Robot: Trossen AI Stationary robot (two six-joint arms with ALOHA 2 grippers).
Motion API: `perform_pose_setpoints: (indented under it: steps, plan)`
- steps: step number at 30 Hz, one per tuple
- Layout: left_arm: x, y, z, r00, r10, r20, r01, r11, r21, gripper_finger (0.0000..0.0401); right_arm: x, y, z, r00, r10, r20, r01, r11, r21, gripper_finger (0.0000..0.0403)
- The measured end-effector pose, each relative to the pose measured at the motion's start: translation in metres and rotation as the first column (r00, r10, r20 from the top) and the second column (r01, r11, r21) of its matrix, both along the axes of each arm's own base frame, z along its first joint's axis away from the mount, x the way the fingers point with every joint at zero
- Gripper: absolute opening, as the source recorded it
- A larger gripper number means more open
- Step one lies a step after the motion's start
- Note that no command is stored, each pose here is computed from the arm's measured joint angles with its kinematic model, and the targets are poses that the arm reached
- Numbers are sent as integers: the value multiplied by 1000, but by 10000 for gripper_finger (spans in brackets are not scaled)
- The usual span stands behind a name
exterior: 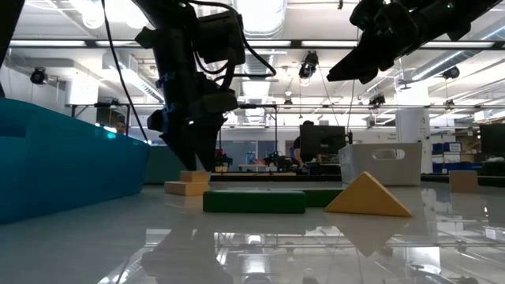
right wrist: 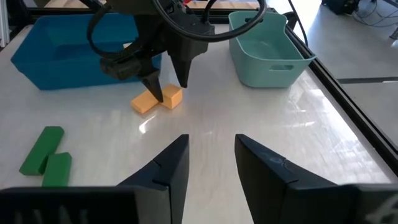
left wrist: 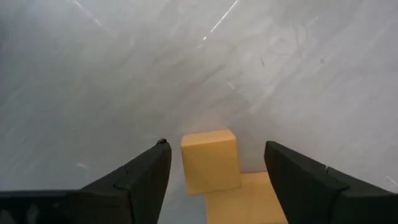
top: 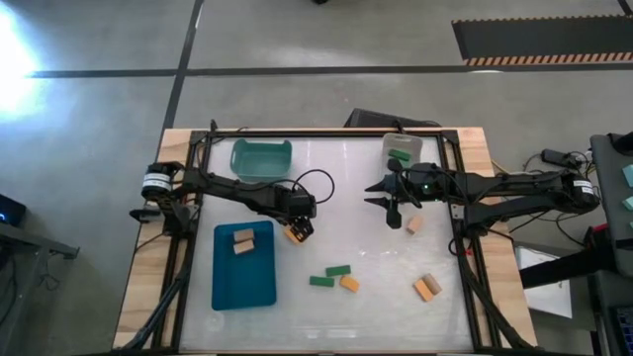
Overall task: Sort & place blocks by color
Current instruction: Put the yellow block into the green bin
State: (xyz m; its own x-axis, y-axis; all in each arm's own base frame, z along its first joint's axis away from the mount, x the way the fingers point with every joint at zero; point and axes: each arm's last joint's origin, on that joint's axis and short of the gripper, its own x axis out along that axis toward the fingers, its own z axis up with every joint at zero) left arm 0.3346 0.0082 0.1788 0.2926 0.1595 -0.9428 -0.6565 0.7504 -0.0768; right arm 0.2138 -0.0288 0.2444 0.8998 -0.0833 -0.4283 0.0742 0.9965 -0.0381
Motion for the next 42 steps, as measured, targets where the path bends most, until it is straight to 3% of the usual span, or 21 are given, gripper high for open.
perform_pose_setpoints:
  steps: [12, 24, 28, 36, 39, 42]
  plan:
    - [-6, 0, -15, 1000, -2, 7, 2, 1000, 7, 239, 0, 0, 0, 1000, 0, 0, 0, 1000, 0, 119]
    - [-7, 0, -17, 1000, -4, -1, 4, 1000, 7, 127, 0, 0, 0, 1000, -1, 0, 1, 1000, 0, 120]
    - [-6, 0, -16, 999, -33, -2, 33, 999, 16, 120, 0, 0, 0, 1000, -1, 0, 1, 1000, 1, 118]
    - [-5, 1, 22, 975, -222, -2, 221, 972, 82, 120, 0, 0, 0, 1000, -5, -4, 5, 1000, 8, 119]
    - [-12, 5, 45, 935, -351, -44, 353, 927, 124, 120, 0, 0, -1, 1000, -6, -6, 6, 1000, 11, 120]
    - [-22, 13, 67, 876, -477, -71, 481, 858, 181, 120, 0, 0, -1, 1000, -6, -7, 6, 1000, 11, 118]
